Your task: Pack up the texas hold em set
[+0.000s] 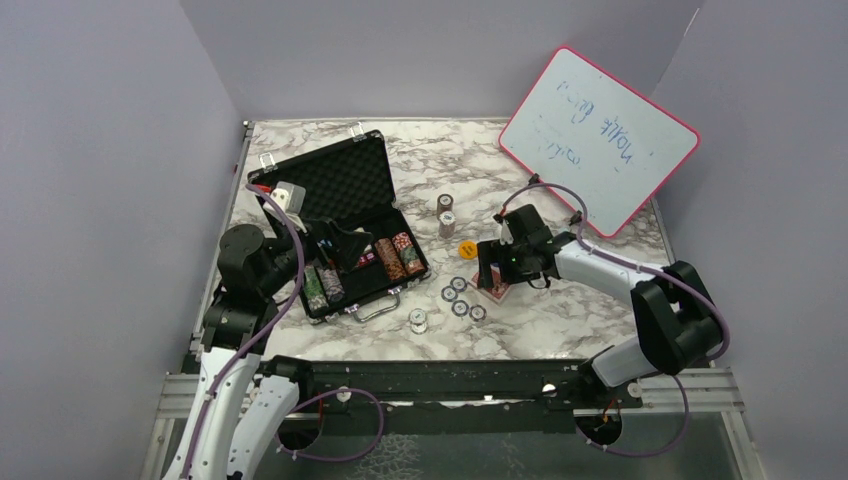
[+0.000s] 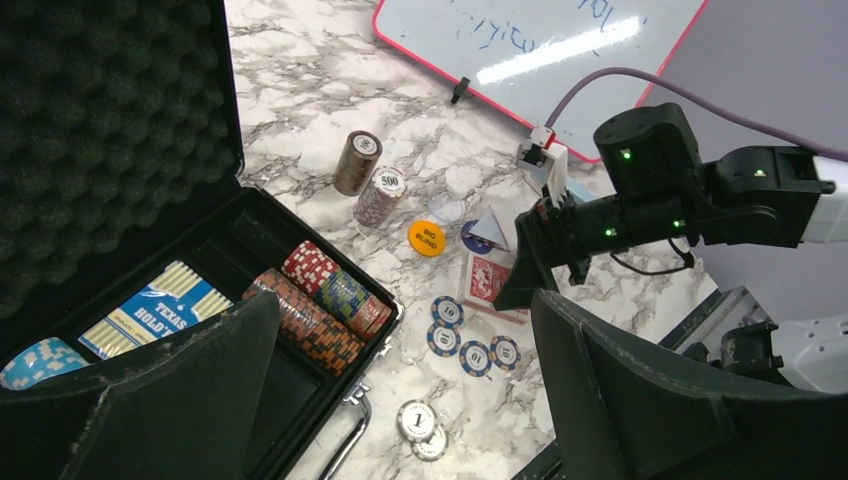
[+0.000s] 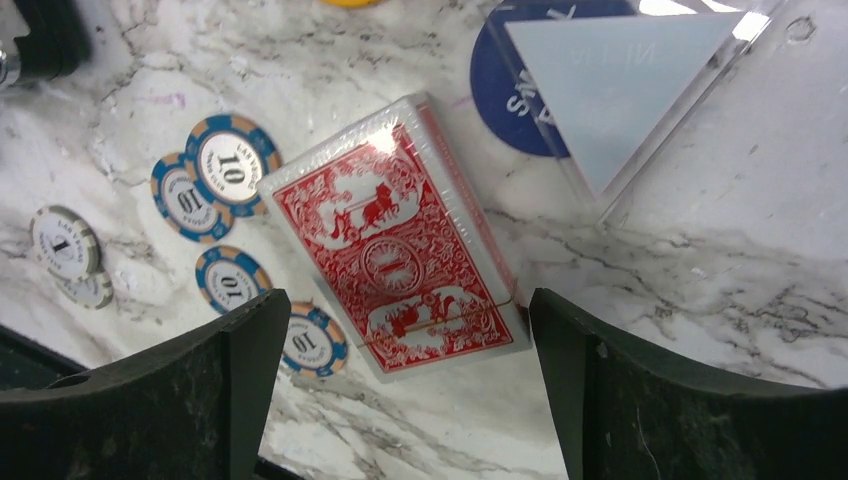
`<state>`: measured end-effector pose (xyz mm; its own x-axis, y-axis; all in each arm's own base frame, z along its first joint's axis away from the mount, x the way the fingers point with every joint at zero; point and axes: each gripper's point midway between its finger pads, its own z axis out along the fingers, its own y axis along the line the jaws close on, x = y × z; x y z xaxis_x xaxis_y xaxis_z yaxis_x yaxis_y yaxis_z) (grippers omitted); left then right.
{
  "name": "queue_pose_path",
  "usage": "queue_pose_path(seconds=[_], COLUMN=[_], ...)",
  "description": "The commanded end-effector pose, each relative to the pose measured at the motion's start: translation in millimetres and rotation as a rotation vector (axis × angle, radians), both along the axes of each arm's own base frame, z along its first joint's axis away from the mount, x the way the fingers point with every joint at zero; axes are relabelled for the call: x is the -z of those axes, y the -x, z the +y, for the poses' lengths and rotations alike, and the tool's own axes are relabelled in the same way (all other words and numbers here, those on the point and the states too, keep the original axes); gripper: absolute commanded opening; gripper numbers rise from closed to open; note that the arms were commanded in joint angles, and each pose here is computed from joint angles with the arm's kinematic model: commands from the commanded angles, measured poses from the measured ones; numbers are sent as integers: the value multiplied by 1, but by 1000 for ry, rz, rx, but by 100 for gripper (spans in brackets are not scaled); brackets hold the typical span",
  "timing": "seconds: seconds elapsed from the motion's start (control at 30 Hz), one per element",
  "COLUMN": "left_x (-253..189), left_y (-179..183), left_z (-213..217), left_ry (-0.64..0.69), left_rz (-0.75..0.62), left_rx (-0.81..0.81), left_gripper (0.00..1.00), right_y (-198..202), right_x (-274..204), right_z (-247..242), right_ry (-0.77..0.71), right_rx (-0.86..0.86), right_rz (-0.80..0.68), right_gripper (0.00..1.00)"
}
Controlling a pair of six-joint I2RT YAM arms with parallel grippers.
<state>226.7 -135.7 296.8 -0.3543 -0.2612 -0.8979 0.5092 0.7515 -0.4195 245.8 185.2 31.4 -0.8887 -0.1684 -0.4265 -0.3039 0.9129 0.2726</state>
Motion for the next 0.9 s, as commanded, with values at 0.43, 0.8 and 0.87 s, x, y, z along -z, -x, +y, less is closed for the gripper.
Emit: queue_pose_path(seconds=[0.43,0.8,0.87], left_x=[-9,2,7], left_y=[-21,-25,-25], left_z=[5,-1,-3], left_ry=[25,59,72], left_rz=[37,117,149], left_rx=[-67,-57,-51], left_gripper=[99,99,99], right_y=[16,6,2], right_x=[7,11,7], right_z=[-3,3,1], right_ry=[173,288,304], right_rx=[-6,-61,-63], right_rz=[-6,6,-12], right_gripper=[87,62,55])
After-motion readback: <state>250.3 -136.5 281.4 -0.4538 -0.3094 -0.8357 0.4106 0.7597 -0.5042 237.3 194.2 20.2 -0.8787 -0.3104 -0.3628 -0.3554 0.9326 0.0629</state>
